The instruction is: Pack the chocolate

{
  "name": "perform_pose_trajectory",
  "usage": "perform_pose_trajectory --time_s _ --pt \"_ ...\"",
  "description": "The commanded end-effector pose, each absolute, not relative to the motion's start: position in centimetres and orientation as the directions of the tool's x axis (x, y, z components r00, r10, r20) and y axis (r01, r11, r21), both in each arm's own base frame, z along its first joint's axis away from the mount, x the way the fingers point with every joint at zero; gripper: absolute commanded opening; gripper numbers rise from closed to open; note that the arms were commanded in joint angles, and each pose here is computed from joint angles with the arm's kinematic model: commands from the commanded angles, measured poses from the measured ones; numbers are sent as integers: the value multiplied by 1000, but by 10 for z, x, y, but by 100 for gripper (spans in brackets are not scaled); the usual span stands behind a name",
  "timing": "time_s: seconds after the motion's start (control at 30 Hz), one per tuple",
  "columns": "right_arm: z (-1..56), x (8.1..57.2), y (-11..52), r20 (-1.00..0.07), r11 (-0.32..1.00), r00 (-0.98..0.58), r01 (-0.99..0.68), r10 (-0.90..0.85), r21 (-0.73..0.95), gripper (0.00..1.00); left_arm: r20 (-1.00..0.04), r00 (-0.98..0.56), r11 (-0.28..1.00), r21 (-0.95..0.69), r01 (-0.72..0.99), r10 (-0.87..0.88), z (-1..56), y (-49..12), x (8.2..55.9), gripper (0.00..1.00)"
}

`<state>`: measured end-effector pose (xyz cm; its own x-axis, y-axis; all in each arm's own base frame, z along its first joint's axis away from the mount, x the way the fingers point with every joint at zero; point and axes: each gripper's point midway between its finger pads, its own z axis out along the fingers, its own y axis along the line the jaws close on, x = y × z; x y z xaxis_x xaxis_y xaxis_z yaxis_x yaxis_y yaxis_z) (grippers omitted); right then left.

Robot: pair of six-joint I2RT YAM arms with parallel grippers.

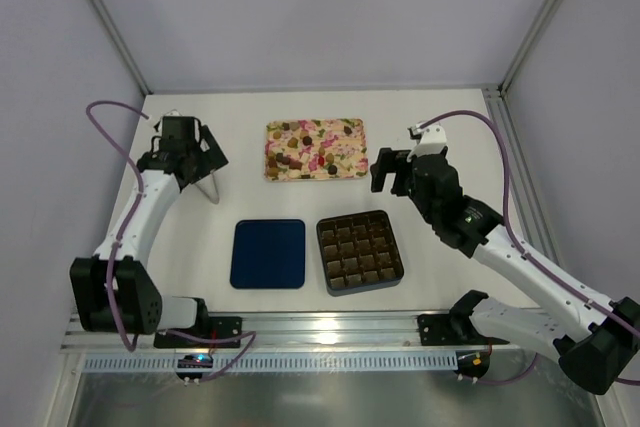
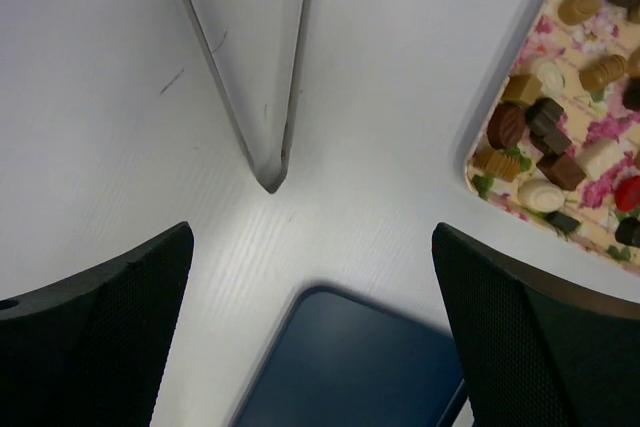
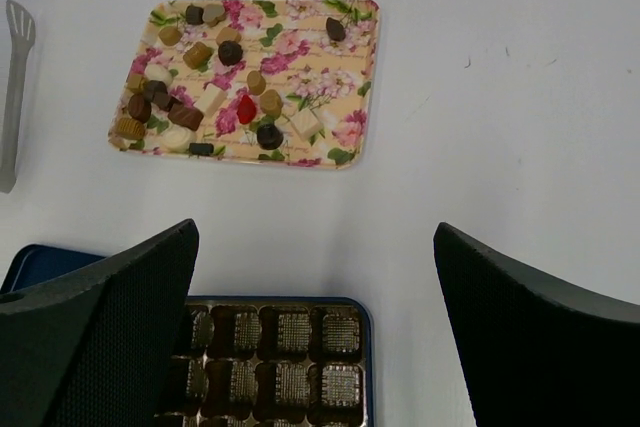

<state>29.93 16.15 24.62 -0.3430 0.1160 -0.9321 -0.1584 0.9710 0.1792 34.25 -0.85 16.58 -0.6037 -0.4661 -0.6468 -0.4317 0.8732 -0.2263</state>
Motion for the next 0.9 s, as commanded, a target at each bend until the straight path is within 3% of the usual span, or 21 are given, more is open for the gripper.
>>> perform_pose_trajectory --time_s 0.0,0.43,0.87 --pt "259 302 174 -936 956 -327 -210 130 206 100 -691 -539 840 -189 -508 -481 181 11 375 100" --pt "252 291 187 -921 925 -364 -284 140 253 100 -593 -591 782 -110 -613 -547 98 46 424 100" --pt "242 285 184 -914 926 -385 -282 132 252 100 -522 -654 806 -122 -579 -548 47 48 444 100"
